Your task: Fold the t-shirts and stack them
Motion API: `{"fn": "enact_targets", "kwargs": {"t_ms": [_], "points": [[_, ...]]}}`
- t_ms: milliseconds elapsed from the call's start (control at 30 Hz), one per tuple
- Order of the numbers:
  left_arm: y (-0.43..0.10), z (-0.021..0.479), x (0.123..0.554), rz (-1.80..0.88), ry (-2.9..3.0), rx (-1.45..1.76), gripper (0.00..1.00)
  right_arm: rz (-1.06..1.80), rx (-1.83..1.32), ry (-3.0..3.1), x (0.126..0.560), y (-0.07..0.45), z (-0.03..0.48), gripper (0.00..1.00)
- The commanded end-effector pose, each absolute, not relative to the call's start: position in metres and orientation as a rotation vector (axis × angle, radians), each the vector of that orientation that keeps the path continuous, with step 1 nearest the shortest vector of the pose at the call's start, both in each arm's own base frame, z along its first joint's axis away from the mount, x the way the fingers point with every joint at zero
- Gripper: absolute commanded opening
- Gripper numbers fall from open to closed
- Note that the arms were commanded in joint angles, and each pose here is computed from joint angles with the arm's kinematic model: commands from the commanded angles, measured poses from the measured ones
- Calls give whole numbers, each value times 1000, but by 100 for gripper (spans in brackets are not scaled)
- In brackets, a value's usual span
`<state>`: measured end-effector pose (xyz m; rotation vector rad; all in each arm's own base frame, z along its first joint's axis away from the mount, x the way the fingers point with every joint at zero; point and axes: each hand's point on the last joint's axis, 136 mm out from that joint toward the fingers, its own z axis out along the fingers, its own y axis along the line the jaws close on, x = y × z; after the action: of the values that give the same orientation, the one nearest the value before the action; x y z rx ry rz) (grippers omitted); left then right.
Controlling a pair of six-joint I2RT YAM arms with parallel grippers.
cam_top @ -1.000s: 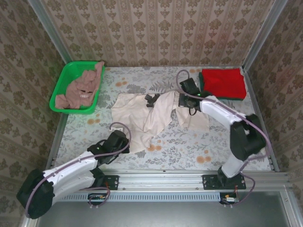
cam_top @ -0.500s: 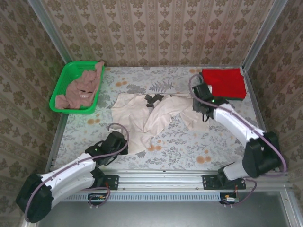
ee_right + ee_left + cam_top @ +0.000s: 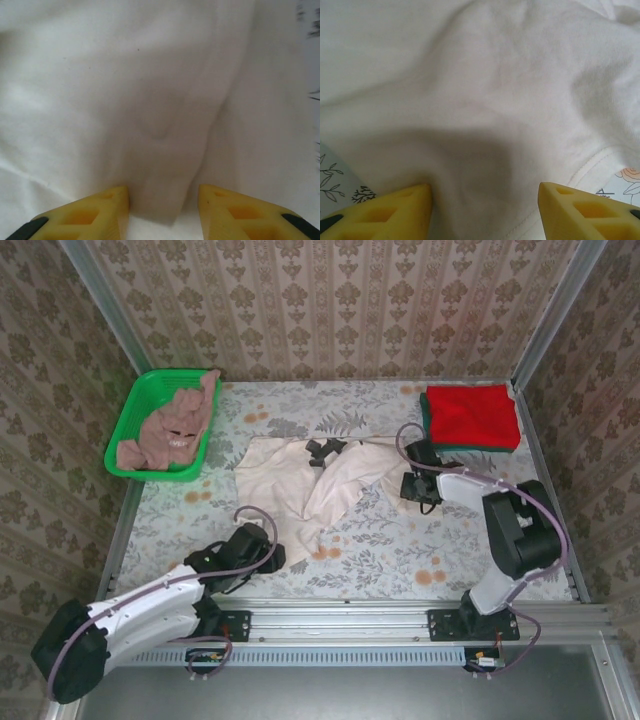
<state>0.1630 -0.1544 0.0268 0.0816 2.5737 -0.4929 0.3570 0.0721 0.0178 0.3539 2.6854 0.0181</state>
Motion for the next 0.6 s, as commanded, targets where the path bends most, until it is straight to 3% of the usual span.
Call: {"fn": "enact_targets", "kwargs": {"t_ms": [0, 100, 300, 567], "points": [[-150, 25, 162, -470, 2565, 48, 57, 50, 369, 2660, 373, 78, 19, 42], [-139, 29, 160, -364, 2575, 25, 58, 40, 396, 2655, 370, 74, 20, 40], [-128, 53, 162, -253, 2528, 16, 66, -3, 412, 2670, 370, 68, 18, 26], [-119, 55, 153, -247, 2511, -23, 61, 9, 410, 2648, 370, 68, 26, 10]]}}
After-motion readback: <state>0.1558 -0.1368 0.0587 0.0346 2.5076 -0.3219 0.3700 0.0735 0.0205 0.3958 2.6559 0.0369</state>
